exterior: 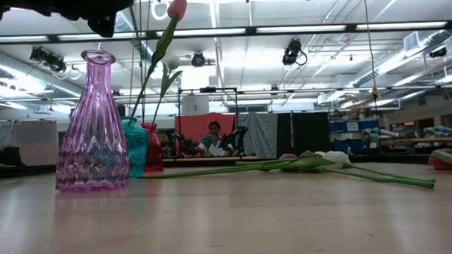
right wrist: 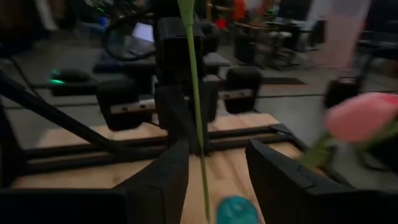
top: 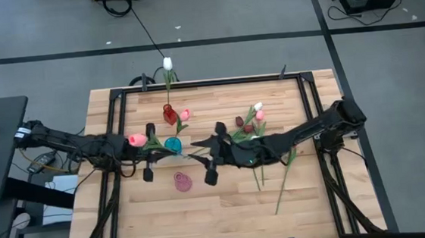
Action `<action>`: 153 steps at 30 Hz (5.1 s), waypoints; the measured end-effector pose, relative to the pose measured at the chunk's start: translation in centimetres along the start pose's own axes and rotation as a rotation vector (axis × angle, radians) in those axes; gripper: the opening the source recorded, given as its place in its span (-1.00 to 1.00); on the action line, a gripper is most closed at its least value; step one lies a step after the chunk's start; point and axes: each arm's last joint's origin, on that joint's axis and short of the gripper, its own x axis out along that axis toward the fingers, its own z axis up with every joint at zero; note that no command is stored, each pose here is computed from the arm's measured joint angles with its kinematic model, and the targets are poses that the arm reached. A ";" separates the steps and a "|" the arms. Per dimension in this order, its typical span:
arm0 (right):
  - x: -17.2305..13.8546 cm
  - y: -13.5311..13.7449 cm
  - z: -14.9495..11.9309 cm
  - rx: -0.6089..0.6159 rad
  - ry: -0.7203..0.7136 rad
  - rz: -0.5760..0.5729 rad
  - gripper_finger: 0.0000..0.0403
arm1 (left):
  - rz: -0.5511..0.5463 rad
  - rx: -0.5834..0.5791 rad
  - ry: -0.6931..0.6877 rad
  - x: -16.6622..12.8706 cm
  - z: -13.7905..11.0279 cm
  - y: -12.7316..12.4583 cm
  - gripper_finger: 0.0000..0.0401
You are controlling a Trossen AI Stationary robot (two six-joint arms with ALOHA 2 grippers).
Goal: Sort flowers into vase by color
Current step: Put the left pink flower into the blue vase, then put the right red flower into the pink vase
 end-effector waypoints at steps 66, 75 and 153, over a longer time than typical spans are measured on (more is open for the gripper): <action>-0.2 -4.6 -6.4 0.110 0.120 -0.119 -0.16 | 0.262 -0.240 0.195 -1.1 -10.5 2.5 -0.99; 0.0 -4.5 -6.5 0.122 0.110 -0.119 -0.16 | 0.232 -0.211 0.263 -0.3 -11.3 2.3 -0.99; -13.2 -14.7 -16.9 0.651 0.238 -0.279 -0.16 | 0.234 -0.222 0.000 -6.3 -9.2 2.7 -0.10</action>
